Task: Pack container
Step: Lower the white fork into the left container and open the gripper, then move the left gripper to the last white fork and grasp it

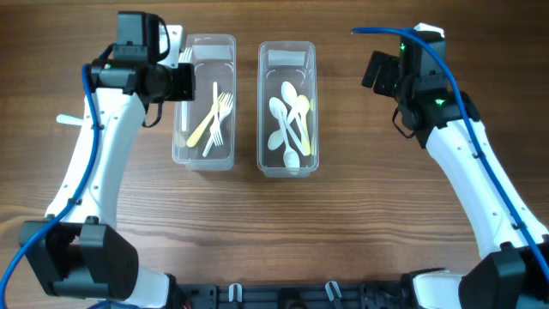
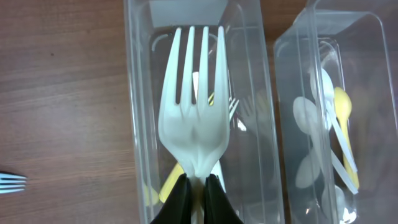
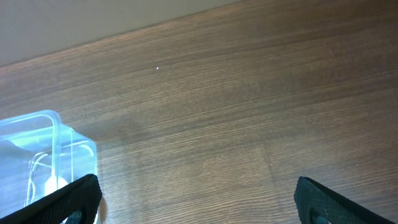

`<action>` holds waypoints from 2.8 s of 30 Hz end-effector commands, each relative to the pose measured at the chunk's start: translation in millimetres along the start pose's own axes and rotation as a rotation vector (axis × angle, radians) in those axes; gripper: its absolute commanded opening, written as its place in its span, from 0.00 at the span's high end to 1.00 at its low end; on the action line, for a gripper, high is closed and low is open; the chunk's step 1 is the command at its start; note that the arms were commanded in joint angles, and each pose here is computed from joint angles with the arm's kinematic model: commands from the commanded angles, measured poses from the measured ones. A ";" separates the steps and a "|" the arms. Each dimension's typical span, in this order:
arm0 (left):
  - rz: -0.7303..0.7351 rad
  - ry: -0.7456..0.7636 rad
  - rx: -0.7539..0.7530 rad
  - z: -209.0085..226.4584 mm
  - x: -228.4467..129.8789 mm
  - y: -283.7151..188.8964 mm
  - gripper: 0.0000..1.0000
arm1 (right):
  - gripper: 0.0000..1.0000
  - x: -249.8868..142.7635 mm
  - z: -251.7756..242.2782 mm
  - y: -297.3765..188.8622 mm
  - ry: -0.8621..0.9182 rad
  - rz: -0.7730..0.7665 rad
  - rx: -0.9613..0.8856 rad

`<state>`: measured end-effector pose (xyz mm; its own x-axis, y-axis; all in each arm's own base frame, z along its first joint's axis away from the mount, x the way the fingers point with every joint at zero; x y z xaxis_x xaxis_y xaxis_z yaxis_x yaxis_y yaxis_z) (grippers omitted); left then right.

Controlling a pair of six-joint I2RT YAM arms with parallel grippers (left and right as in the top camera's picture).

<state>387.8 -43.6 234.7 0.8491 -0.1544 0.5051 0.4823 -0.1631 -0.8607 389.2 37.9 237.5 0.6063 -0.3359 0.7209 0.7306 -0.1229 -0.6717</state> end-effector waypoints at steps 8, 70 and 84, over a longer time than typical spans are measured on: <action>-0.047 -0.025 -0.018 -5.2 11.4 1.7 0.00 | 0.00 3.2 -2.2 -0.3 0.005 -0.013 -0.016; 0.275 -1.531 0.424 212.6 -187.3 154.7 0.92 | 0.00 3.2 -2.2 -0.3 0.005 -0.013 -0.016; -0.302 -1.358 0.245 189.1 -70.9 -39.5 0.96 | 0.00 3.3 -2.1 -0.3 0.006 -0.013 -0.016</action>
<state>358.4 166.9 148.0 0.1906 0.9574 0.2168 0.4256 0.1184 -0.8971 389.2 37.9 237.5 0.6063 -0.3359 0.7209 0.7306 -0.1229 -0.6717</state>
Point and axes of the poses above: each gripper's point midway between its finger pads, its own y axis out along the fingers, its own z axis along the line the jaws close on, x = y × z, the point moved 6 cm from there along -y, back along the fingers, and after that the axes turned 7 degrees about y, right-handed, at the moved point
